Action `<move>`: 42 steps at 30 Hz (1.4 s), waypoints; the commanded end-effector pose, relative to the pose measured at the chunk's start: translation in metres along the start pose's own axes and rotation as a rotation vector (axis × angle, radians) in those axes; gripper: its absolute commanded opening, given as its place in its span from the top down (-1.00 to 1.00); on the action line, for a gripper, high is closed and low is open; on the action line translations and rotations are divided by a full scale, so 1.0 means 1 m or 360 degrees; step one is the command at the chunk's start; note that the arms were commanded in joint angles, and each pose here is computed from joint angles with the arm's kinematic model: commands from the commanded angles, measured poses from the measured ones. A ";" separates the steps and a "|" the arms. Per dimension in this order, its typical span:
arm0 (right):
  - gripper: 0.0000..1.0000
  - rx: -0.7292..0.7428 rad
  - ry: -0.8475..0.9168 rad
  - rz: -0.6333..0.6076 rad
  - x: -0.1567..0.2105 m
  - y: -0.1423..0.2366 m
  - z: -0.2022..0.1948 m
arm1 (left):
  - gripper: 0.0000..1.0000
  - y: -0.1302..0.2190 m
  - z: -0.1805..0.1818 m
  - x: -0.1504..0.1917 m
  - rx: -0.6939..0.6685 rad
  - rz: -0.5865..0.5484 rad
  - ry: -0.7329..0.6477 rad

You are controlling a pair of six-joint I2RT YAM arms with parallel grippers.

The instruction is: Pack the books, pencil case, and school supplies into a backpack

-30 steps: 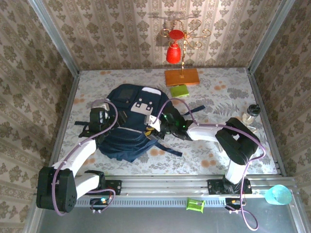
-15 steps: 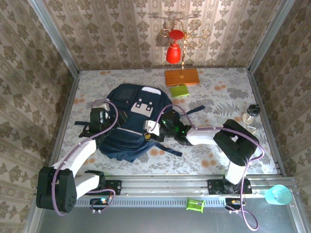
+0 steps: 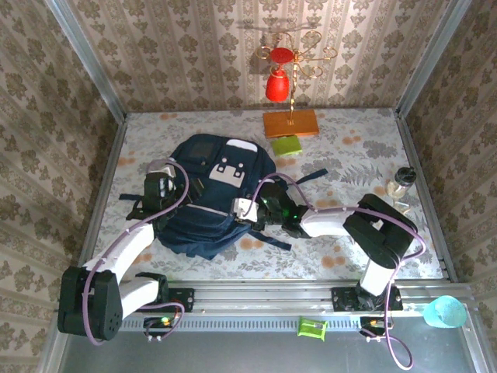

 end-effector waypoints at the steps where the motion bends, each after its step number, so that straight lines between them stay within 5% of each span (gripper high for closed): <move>1: 0.78 0.0055 -0.0067 -0.0062 -0.011 0.012 -0.006 | -0.71 0.002 -0.002 0.002 0.0020 -0.0003 -0.0036; 10: 0.86 -0.0104 -0.0356 -0.0103 -0.011 0.023 0.006 | -0.71 0.004 -0.002 0.003 0.0030 -0.0007 -0.0028; 18: 0.34 -0.0097 -0.0433 -0.0066 -0.005 0.014 0.011 | -0.71 0.004 -0.003 0.005 0.0035 0.0000 -0.0034; 29: 0.20 -0.0074 -0.0366 -0.0012 -0.014 0.008 0.020 | -0.71 0.005 -0.004 0.005 0.0040 -0.0006 -0.0037; 42: 0.30 0.0328 -0.0368 0.0122 -0.010 -0.019 0.031 | -0.71 0.006 -0.004 0.007 0.0047 -0.0002 -0.0039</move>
Point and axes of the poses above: each hand's point on the last joint's axis, 136 mm out from that joint toward the fingers, its own y axis back along the fingers, its own z axis along the line the jaws close on, x = y × z, the point moved 7 cm from there along y, back along the fingers, and after that the axes turned 1 degree about -y, right-handed, at the moved point
